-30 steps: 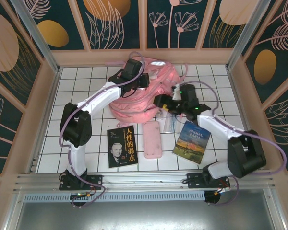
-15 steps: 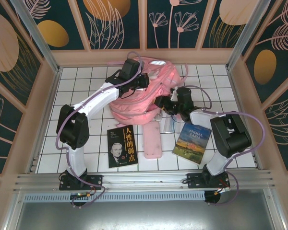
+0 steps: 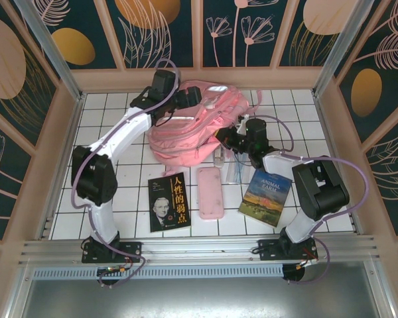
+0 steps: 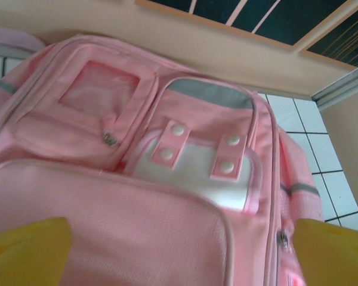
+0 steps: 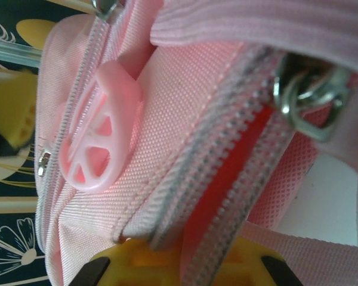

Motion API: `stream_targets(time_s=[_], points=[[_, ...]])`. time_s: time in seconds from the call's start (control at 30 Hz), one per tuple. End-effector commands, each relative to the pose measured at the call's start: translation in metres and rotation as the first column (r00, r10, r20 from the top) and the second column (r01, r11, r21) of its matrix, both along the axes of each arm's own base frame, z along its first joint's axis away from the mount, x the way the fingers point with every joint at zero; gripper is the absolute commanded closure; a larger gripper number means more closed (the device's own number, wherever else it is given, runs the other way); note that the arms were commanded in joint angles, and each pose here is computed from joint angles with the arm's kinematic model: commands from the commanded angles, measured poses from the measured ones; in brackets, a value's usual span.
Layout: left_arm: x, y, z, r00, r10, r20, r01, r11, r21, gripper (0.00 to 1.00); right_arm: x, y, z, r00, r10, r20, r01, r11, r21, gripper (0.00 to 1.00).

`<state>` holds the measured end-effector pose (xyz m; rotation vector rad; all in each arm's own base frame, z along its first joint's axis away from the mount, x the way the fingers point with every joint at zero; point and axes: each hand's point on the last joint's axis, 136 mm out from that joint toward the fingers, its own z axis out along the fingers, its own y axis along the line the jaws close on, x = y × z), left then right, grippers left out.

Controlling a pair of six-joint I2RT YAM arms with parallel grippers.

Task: Pack the student bag

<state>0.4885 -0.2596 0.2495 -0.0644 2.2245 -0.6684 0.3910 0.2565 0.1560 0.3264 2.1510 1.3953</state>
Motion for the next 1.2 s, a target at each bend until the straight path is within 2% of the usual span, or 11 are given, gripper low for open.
stream_targets(time_s=[0.0,0.1,0.17,0.3,0.37,0.53,0.77,0.97,1.17], points=[[-0.051,0.020,0.019,1.000,-0.008,0.000,0.008,1.000,0.014,0.07,0.019,0.013,0.065,0.984,-0.018,0.177,-0.001,0.994,0.105,1.00],[-0.091,0.017,0.006,0.998,-0.047,-0.043,0.047,0.999,0.011,0.25,0.022,0.018,0.069,0.983,-0.012,0.183,-0.008,0.994,0.107,1.00],[-0.112,0.007,-0.008,0.994,-0.076,-0.084,0.079,0.996,0.031,0.31,0.023,0.021,0.071,0.983,-0.006,0.186,-0.014,0.994,0.105,1.00],[-0.135,-0.009,-0.043,0.976,-0.109,-0.188,0.127,0.988,0.090,0.41,0.022,0.024,0.069,0.983,-0.004,0.183,-0.014,0.995,0.100,1.00],[-0.141,-0.015,-0.062,0.962,-0.121,-0.244,0.148,0.985,0.094,0.51,0.020,0.024,0.069,0.983,-0.007,0.182,-0.011,0.995,0.099,1.00],[-0.152,-0.015,-0.095,0.943,-0.094,-0.319,0.152,0.975,0.163,0.50,0.018,0.024,0.068,0.983,-0.007,0.182,-0.008,0.996,0.084,1.00],[-0.153,-0.021,-0.122,0.926,-0.093,-0.366,0.160,0.975,0.155,0.51,0.016,0.024,0.067,0.983,-0.003,0.184,-0.011,0.997,0.077,1.00],[-0.156,-0.007,-0.128,0.928,-0.050,-0.368,0.138,0.966,0.217,0.52,0.016,0.022,0.066,0.982,-0.012,0.187,-0.001,0.998,0.068,1.00],[-0.146,-0.017,-0.150,0.925,-0.064,-0.373,0.153,0.965,0.213,0.56,0.011,0.026,0.074,0.979,0.004,0.203,-0.022,0.996,0.087,1.00]])
